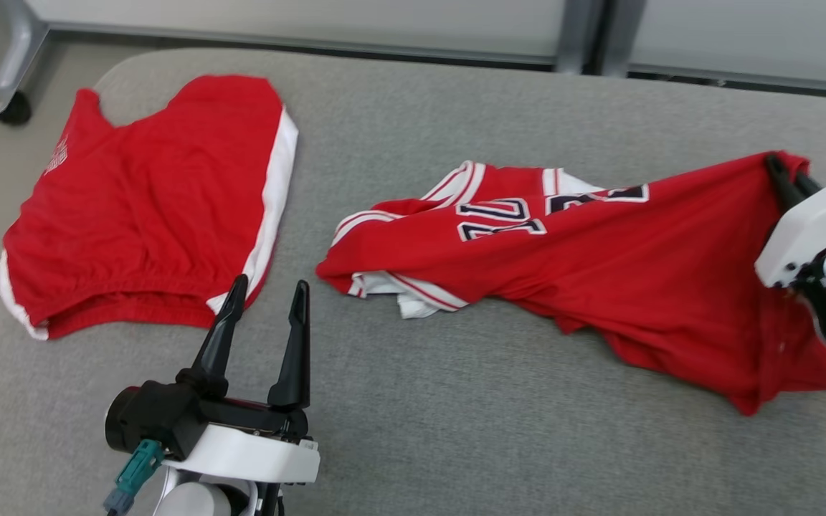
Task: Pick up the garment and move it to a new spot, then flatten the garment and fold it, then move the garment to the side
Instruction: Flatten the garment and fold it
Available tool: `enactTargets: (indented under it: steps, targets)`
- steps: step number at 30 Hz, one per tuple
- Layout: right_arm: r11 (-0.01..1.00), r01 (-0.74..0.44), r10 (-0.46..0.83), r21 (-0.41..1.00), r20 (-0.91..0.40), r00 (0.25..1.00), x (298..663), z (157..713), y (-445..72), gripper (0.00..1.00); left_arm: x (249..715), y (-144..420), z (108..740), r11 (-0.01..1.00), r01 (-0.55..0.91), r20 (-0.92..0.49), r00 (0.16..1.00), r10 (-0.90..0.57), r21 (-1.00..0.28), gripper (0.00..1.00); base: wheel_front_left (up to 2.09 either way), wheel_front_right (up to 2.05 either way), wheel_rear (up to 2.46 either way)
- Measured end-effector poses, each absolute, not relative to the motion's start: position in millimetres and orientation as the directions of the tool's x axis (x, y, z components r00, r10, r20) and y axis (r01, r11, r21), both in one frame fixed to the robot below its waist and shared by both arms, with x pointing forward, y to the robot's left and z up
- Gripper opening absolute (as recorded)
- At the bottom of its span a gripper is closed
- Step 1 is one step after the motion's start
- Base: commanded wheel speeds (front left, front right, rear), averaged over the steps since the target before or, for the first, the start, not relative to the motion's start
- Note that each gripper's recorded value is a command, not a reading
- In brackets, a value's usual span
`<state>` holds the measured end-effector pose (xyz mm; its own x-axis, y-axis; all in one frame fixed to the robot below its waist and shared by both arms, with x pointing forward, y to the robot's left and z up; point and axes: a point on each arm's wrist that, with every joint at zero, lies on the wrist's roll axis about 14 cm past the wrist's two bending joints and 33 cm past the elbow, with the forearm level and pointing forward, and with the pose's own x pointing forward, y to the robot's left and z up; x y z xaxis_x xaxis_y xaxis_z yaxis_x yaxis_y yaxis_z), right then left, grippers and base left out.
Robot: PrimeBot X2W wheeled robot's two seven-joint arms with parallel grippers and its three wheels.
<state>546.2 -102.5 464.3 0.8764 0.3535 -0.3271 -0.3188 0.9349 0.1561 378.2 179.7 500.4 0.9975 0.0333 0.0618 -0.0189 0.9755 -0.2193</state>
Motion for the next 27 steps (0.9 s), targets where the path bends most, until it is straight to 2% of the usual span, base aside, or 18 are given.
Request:
enactTargets:
  steps: [6, 7, 8, 9, 17, 27]
  targets:
    - [0.928, -0.337, 0.374, 0.161, -0.387, 0.843, 571, 440, -91, 0.0, 378, 192, 491, 0.975, -0.074, 0.028, 0.996, 0.081, -0.21, 1.0, 0.0, 0.0, 0.0]
    - [0.924, -0.34, 0.382, 0.174, -0.398, 0.834, 571, 434, -86, 0.18, 377, 195, 490, 0.975, -0.084, 0.023, 0.996, 0.091, -0.208, 1.0, 0.0, 0.0, 0.0]
    - [0.921, -0.341, 0.388, 0.187, -0.41, 0.825, 569, 429, -83, 0.41, 376, 197, 489, 0.974, -0.092, 0.019, 0.995, 0.098, -0.206, 1.0, 0.0, 0.0, 0.0]
    - [0.92, -0.34, 0.391, 0.192, -0.418, 0.82, 567, 426, -81, 1.0, 376, 198, 489, 0.974, -0.096, 0.018, 0.995, 0.102, -0.206, 1.0, 0.0, 0.0, 0.0]
    - [0.924, -0.323, 0.376, 0.204, -0.342, 0.861, 545, 442, -90, 1.0, 376, 191, 500, 0.977, -0.057, 0.058, 0.996, 0.07, -0.203, 1.0, 0.0, 0.0, 0.0]
    - [0.934, -0.316, 0.338, 0.166, -0.122, 0.933, 500, 495, -123, 1.0, 373, 184, 520, 0.982, -0.007, 0.125, 0.992, 0.031, -0.189, 1.0, 0.0, 0.0, 0.0]
